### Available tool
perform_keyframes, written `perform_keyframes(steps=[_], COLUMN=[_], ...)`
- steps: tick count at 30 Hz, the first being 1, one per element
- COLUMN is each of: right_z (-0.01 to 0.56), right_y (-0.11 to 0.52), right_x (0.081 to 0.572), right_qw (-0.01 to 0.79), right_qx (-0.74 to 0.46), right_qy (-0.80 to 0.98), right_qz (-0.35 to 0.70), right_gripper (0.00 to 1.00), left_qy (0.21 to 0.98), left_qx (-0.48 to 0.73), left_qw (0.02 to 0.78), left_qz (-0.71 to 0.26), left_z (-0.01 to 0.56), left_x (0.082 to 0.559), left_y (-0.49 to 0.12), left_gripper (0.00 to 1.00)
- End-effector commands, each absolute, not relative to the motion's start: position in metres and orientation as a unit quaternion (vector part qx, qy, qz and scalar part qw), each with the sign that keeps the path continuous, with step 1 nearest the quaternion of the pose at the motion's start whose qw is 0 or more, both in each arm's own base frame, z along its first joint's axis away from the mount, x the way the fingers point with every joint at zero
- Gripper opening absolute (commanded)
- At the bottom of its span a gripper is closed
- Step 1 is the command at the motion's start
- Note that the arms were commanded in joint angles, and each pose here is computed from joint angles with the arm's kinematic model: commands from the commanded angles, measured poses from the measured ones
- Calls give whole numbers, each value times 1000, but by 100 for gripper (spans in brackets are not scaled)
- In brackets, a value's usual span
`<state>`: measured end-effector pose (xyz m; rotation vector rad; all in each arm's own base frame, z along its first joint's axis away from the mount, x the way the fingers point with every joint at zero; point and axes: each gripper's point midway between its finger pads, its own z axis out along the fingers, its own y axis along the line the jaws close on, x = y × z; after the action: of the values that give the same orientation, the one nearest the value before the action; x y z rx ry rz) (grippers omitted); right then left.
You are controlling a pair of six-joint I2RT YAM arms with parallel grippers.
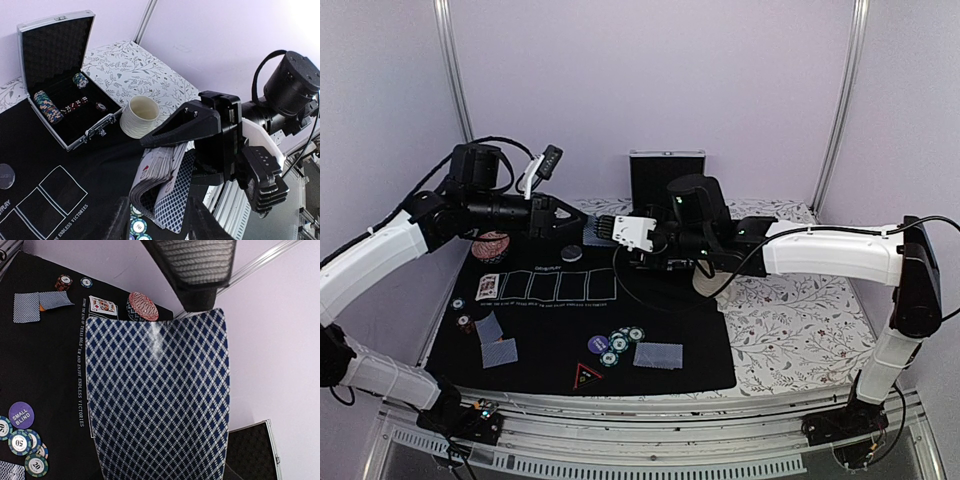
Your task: Distribute texas hold em gaming equipment
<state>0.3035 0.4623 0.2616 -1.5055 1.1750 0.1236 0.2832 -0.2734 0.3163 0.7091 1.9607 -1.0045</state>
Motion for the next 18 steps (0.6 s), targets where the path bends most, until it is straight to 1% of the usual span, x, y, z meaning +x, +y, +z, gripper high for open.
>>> perform_keyframes(steps=[1,3,6,10,13,18], right_z=[265,264,264,264,264,264], right_y=[461,461,461,461,461,460], right_x=[303,303,303,303,302,302], right_qw=[580,580,580,580,580,579], right_qx=[-638,-639,-639,-639,-640,-639], right_qy=[502,502,501,502,501,502], right_qz=[60,60,61,60,60,61], right_gripper=[41,41,41,41,41,41], left_qy=[769,769,775,772,771,770], left_qx=[295,295,292,295,296,298], left_qw=[383,382,377,371,370,367], left_qz=[-418,-418,-415,-424,-426,-429], left_z=[309,307,300,300,299,299], left_x=[279,280,283,282,282,280], left_y=[-279,-280,-281,-285,-286,-287], left_gripper=[44,43,36,30,29,16])
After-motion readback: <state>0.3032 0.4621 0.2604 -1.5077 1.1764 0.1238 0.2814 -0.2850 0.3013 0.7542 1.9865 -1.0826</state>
